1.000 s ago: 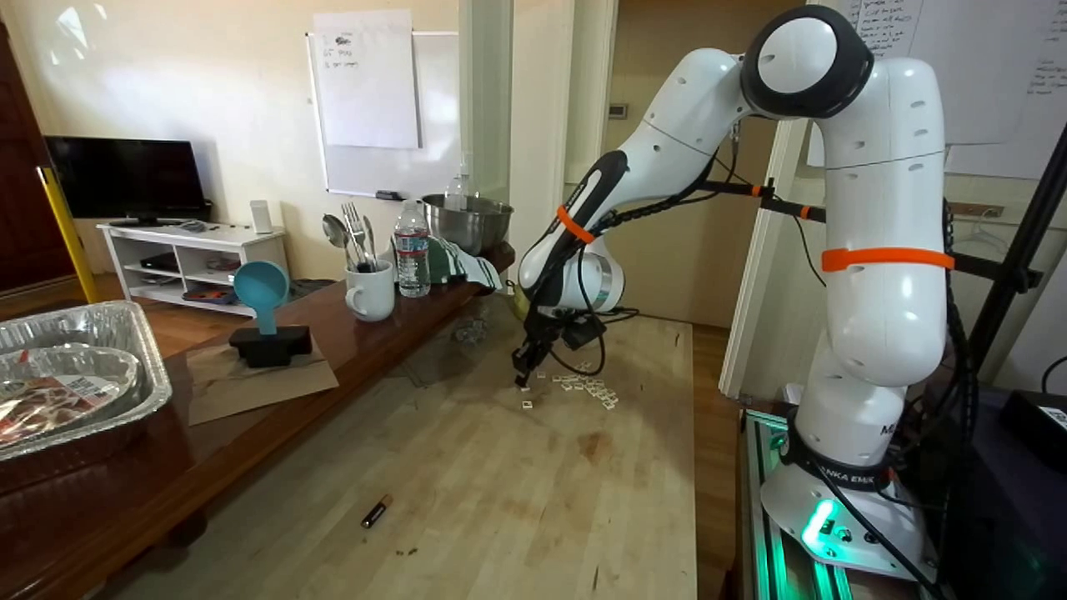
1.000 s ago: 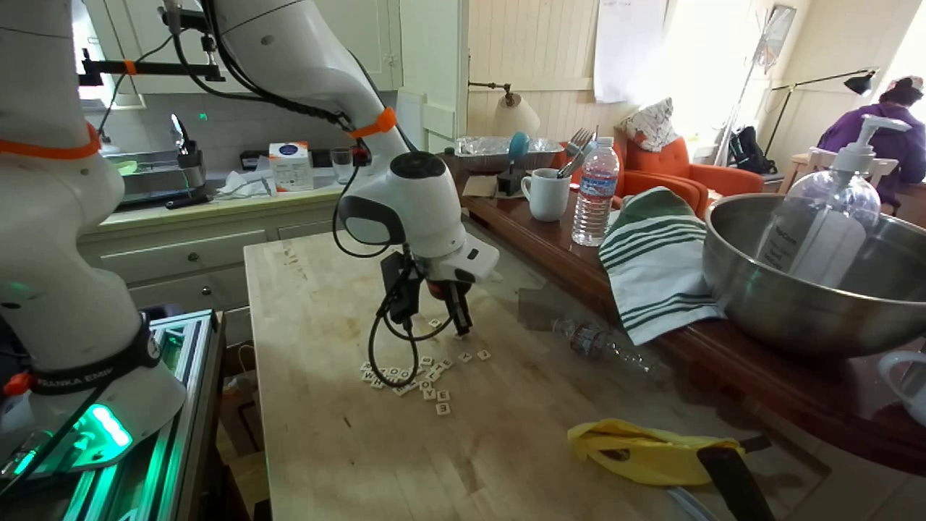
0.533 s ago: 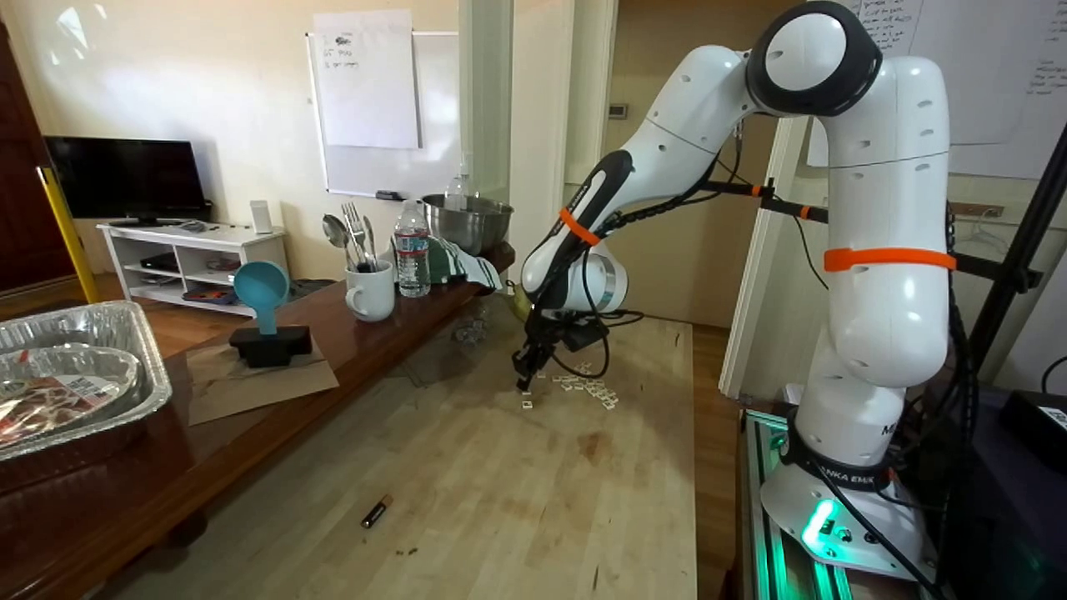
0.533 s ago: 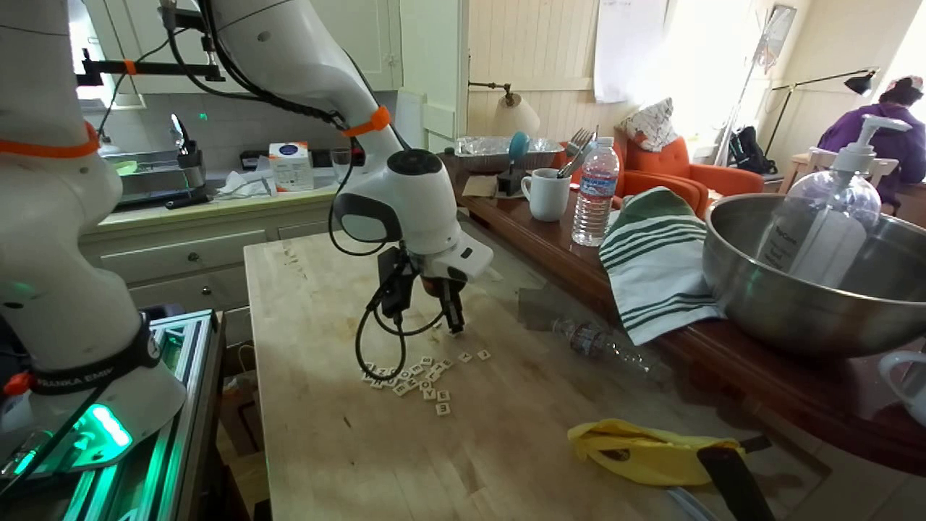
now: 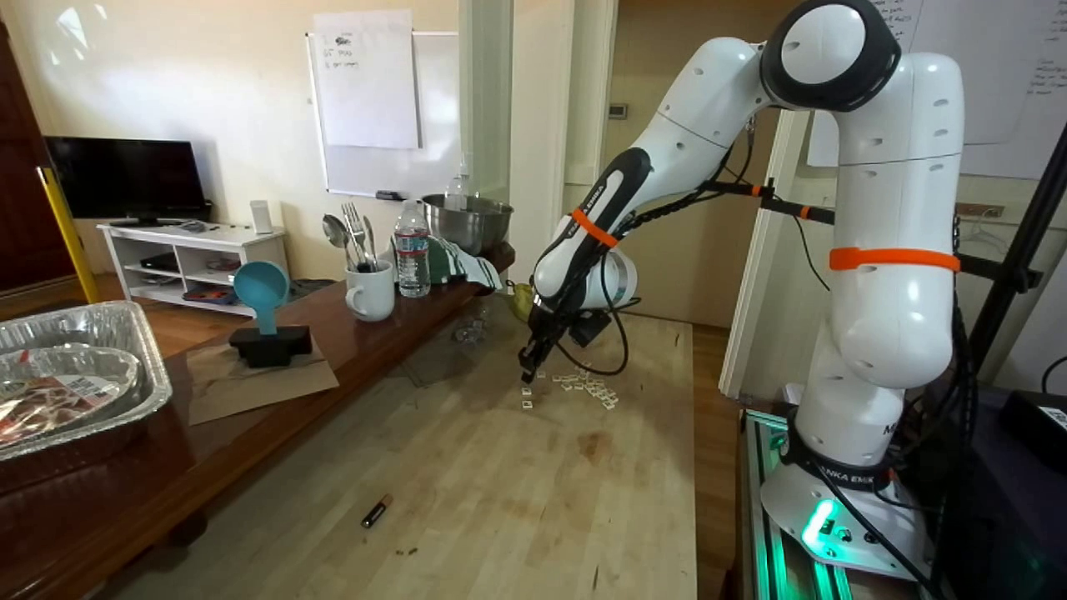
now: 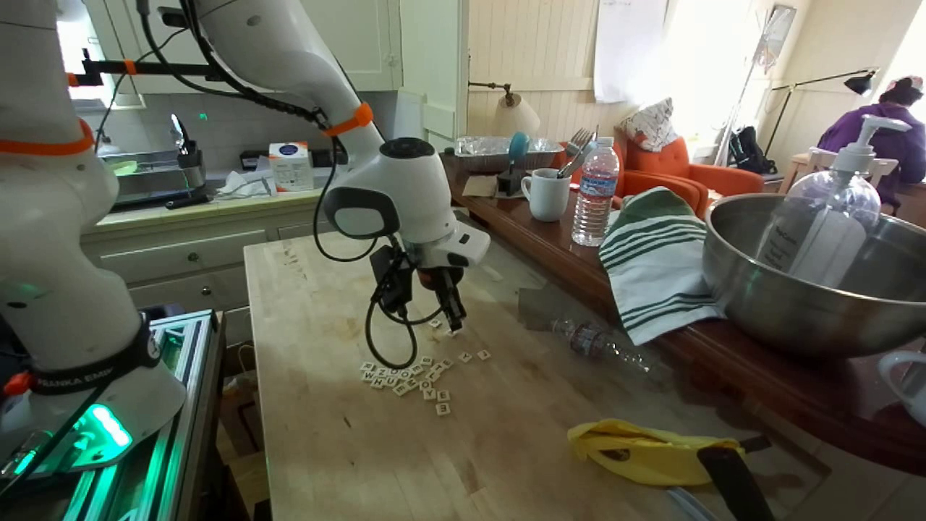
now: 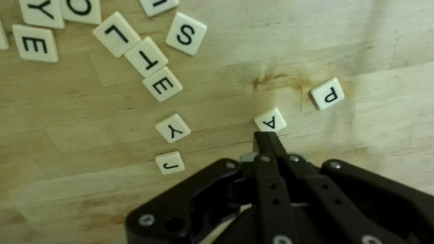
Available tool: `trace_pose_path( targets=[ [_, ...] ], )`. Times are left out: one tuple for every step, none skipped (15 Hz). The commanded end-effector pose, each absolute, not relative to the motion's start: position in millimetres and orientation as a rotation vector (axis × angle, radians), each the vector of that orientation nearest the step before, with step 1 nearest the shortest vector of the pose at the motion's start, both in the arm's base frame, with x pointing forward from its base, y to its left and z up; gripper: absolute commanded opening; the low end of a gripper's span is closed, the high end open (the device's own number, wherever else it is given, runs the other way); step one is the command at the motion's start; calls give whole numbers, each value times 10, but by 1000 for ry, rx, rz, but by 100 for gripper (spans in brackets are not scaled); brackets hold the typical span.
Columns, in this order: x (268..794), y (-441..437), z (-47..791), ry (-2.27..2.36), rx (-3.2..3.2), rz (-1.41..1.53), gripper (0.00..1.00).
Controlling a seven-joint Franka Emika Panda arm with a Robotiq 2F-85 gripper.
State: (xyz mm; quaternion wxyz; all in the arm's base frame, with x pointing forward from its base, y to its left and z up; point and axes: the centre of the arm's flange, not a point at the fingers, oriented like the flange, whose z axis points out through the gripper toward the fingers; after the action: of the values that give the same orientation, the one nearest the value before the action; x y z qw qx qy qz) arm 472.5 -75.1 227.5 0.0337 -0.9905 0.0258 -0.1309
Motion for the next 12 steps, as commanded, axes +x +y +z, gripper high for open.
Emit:
trace_pose_path(
  targets=[
    [4668, -740, 2302, -87, -3095, -440, 0],
    [4671, -750, 2280, -130, -3102, -442, 0],
    [4676, -756, 2269, -161, -3109, -444, 0],
    [4682, -760, 2254, -195, -3112, -446, 0],
    [4689, -764, 2238, -221, -3111, -448, 0],
    [4697, -770, 2223, -242, -3115, -450, 0],
    [4707, -774, 2204, -264, -3115, -453, 0],
    [4709, -770, 2195, -288, -3115, -456, 0],
    [4704, -763, 2192, -310, -3117, -450, 0],
    [4684, -752, 2200, -333, -3116, -433, 0],
    [4642, -738, 2224, -369, -3113, -425, 0],
    [4601, -728, 2240, -394, -3111, -413, 0]
  ],
)
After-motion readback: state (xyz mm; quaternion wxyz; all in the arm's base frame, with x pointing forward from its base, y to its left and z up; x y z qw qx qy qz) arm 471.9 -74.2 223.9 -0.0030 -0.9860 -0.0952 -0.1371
